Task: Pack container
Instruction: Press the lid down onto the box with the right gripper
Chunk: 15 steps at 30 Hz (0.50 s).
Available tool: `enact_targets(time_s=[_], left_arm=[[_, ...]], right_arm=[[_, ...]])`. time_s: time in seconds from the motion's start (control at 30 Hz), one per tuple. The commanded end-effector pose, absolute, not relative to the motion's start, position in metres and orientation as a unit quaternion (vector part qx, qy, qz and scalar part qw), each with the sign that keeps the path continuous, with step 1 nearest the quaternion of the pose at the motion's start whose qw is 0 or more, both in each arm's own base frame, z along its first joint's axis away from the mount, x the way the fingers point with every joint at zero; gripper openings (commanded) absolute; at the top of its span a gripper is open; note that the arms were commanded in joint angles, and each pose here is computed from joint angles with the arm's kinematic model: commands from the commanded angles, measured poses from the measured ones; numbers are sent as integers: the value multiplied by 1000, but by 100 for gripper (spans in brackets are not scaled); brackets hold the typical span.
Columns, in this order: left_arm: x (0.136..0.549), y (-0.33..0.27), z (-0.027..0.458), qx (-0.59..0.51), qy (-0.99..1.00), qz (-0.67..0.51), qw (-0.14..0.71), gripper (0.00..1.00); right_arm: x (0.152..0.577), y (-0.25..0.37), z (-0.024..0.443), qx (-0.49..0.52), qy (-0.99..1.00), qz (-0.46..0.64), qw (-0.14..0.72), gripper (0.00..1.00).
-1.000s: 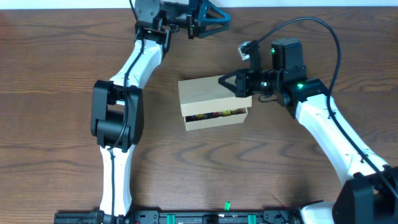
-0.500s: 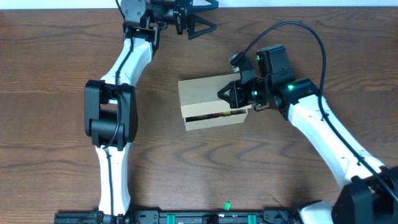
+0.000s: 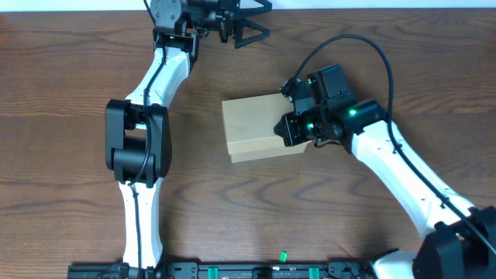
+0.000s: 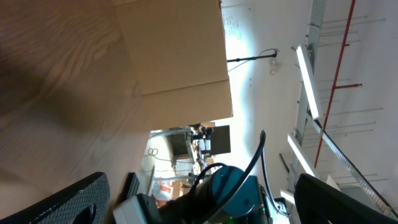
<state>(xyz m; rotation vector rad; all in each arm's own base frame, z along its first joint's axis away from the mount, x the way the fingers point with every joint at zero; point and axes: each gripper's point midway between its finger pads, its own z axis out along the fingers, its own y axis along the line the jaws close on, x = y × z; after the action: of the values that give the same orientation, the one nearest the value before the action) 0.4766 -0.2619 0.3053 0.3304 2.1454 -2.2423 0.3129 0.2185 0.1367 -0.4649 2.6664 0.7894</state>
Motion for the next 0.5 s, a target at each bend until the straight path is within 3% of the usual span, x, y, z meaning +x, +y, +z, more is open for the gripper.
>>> enact_targets(time_s=[0.0,0.47], left_arm=[[475,-262,309,126,686,-716,25,96],[482,-250,309,117,687,-716,34,96]], right_arm=[[313,223,128,-181,937,254,157,1],[304,231,69,-200,957,185,101,1]])
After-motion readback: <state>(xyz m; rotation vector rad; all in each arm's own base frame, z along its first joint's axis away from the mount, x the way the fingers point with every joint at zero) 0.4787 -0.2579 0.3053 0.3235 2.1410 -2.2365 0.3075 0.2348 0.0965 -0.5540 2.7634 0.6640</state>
